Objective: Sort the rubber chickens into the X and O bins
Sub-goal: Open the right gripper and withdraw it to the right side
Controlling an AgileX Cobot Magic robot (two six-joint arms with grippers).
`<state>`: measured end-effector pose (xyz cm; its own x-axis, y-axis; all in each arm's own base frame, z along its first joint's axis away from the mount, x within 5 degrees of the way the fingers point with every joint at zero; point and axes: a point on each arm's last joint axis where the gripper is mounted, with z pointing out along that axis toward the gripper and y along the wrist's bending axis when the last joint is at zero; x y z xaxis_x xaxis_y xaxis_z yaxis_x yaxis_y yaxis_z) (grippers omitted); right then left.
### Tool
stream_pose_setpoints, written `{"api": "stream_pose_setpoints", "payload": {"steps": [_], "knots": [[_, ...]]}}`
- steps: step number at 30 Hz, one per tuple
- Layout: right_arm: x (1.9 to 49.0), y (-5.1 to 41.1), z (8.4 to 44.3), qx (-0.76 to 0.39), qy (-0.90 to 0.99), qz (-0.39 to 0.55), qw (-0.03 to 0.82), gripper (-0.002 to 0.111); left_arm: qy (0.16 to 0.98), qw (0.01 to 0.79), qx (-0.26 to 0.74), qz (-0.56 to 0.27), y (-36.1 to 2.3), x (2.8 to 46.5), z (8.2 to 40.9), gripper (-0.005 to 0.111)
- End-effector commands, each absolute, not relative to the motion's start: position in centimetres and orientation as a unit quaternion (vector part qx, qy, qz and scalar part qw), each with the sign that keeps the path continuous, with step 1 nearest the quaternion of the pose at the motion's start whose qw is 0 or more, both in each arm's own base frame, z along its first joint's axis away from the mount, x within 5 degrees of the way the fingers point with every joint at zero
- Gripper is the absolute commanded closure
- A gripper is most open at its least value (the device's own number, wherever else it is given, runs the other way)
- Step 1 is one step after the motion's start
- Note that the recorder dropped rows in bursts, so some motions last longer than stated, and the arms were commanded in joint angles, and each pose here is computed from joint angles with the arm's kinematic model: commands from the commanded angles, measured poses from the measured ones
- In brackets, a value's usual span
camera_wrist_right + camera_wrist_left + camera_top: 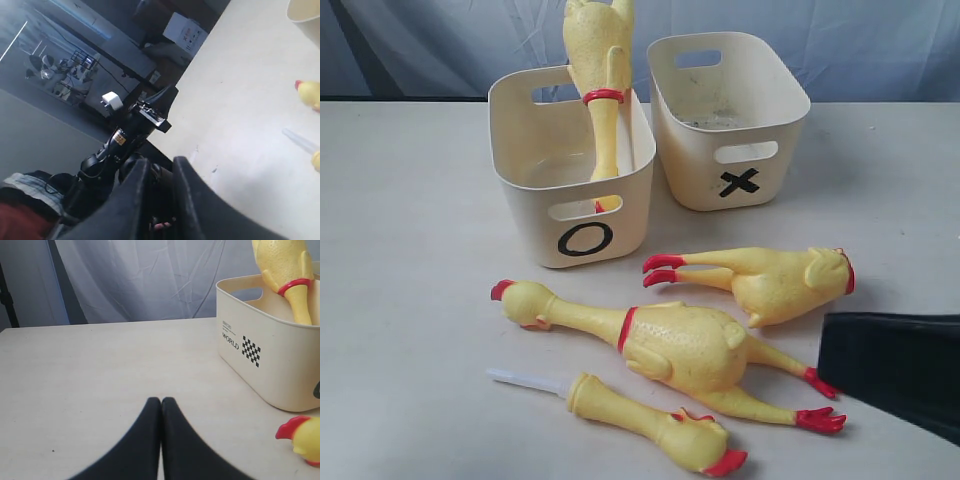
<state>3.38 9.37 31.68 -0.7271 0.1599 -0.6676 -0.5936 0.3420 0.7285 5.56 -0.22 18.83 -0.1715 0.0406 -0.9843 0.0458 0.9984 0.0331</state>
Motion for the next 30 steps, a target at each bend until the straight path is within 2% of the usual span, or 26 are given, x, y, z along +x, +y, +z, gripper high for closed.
{"api": "stream_pose_setpoints", "payload": {"steps": [1,4,7,11,15,18,22,27,30], "knots": [[3.5,9.3,31.5,-0.227,0.727,0.505,0.406,0.092,0.758,0.651,0.027,-0.005,-0.2,5.5,19.2,0.107],[4.0,9.0,31.1,-0.323,0.708,0.411,0.476,0.092,0.758,0.651,0.027,-0.005,-0.2,5.5,19.2,0.107],[4.5,8.6,30.4,-0.391,0.698,0.317,0.51,0.092,0.758,0.651,0.027,-0.005,-0.2,5.5,19.2,0.107],[5.4,7.7,29.7,-0.488,0.665,0.157,0.543,0.092,0.758,0.651,0.027,-0.005,-0.2,5.5,19.2,0.107],[6.1,6.6,29.0,-0.5,0.683,0.071,0.527,0.092,0.758,0.651,0.027,-0.005,-0.2,5.5,19.2,0.107],[6.0,5.9,28.0,-0.456,0.755,0.078,0.464,0.092,0.758,0.651,0.027,-0.005,-0.2,5.5,19.2,0.107],[5.0,6.4,29.5,-0.307,0.837,0.22,0.397,0.092,0.758,0.651,0.027,-0.005,-0.2,5.5,19.2,0.107],[4.0,7.6,30.8,-0.271,0.829,0.334,0.358,0.092,0.758,0.651,0.027,-0.005,-0.2,5.5,19.2,0.107],[3.6,7.9,30.9,-0.289,0.818,0.35,0.352,0.092,0.758,0.651,0.027,-0.005,-0.2,5.5,19.2,0.107]]}}
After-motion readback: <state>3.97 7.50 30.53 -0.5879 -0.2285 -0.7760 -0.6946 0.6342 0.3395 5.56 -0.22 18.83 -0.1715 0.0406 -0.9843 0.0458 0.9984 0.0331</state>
